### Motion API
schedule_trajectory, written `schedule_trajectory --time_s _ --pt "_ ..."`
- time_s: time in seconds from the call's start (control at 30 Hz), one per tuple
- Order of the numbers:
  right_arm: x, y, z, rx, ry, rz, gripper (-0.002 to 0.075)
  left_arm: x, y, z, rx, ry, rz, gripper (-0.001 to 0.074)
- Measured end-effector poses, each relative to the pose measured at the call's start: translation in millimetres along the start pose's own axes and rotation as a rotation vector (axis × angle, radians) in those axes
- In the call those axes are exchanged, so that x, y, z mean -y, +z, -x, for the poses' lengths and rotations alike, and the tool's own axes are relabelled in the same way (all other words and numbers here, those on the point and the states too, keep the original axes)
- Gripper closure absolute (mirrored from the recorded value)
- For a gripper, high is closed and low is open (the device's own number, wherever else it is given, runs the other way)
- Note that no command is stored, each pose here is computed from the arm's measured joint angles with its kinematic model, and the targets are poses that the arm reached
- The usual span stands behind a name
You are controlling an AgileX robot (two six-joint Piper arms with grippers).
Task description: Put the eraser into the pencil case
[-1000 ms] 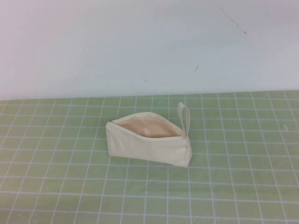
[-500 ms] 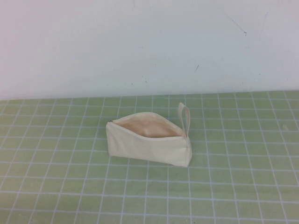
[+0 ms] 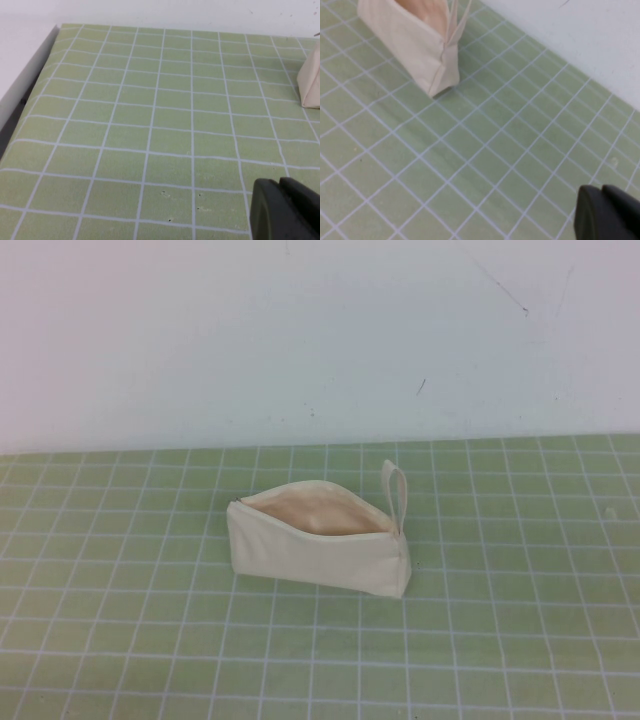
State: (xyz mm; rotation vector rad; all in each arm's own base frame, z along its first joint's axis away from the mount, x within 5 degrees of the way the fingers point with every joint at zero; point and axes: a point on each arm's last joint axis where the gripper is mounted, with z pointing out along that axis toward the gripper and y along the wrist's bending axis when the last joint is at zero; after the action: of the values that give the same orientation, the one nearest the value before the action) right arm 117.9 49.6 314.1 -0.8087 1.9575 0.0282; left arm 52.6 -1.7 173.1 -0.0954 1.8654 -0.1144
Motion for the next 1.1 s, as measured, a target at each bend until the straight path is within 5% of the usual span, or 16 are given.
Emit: schedule_trajectory --time_s 0.5,0.9,1.1 --pt "-3 0 -12 -0.045 -0.031 -0.001 0.0726 0 0 0 0.0 0.0 0.0 0.0736" --pt "-17 -9 -111 0.161 0.078 -0.473 0.0726 0 0 0 0.0 0.0 0.0 0.0736" --pt "-32 1 -150 0.166 0.148 -0.569 0.0726 0 0 0 0.0 0.0 0.0 0.0736"
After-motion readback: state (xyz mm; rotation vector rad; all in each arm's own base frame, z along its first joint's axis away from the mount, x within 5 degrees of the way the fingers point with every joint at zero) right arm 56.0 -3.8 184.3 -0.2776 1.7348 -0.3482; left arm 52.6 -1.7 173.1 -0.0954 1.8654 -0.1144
